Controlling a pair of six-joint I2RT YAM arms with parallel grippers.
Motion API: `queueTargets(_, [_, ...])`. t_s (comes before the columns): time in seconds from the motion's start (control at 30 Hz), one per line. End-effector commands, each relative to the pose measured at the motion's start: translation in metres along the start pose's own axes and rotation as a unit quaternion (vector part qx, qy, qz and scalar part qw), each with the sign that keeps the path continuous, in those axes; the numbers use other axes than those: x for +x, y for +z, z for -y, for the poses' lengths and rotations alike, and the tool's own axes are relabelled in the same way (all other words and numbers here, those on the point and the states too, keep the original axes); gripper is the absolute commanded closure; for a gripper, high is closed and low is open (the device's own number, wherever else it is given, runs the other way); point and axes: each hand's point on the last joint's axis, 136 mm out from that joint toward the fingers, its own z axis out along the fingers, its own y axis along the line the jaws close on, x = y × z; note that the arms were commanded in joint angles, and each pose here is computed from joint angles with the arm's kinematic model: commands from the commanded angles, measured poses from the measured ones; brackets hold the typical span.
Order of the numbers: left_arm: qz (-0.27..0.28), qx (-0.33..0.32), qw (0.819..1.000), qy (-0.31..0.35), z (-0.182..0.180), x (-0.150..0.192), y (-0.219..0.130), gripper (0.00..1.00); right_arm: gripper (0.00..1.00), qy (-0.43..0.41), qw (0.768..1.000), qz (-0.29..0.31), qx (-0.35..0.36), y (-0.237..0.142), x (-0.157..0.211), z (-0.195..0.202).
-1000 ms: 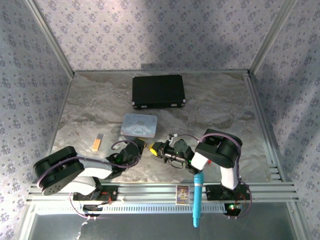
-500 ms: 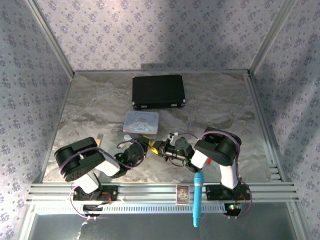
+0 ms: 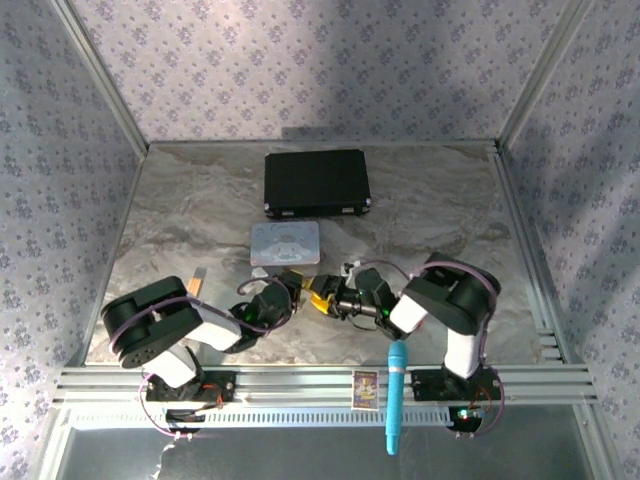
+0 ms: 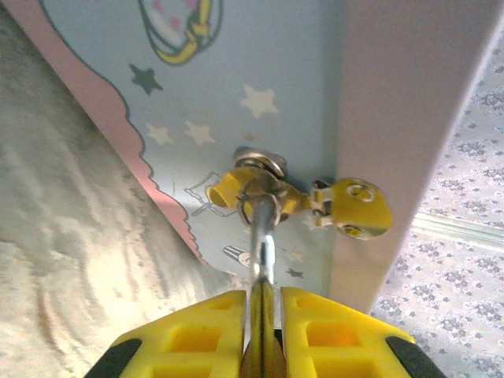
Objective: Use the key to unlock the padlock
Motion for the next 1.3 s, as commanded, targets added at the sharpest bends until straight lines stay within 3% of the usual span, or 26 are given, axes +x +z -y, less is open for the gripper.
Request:
queueTargets(0.0, [-0.06,-0.006,0.998,0.0,0.01,0.03,-0.002,1.0,0.42,-0.034,0.995,0.036,0.091,-0.017,-0.017,0.03])
queueTargets(0.27, [-0.041,-0.023,0.999,0.026,0.001,0.012,-0.003,1.0,0.45,-0.149,0.971,0.015,0.185,-0.041,-0.02,0.023])
queueTargets(0.57, [-0.05,-0.146,0.978,0.142,-0.015,0.002,-0.002,1.0,0.45,-0.268,0.921,-0.013,0.282,-0.044,-0.016,0.014])
queueTargets(0.67, [-0.057,-0.178,0.967,0.176,-0.019,-0.006,-0.003,1.0,0.45,-0.28,0.912,-0.008,0.299,-0.043,-0.017,0.018])
queueTargets(0.9, [-0.078,-0.213,0.953,0.199,-0.043,-0.014,-0.004,0.9,0.48,-0.311,0.902,-0.012,0.3,-0.031,-0.006,0.012])
queueTargets(1.27, [-0.04,-0.247,0.939,0.237,-0.058,-0.038,-0.012,0.82,0.5,-0.357,0.875,-0.022,0.326,0.005,0.015,0.009])
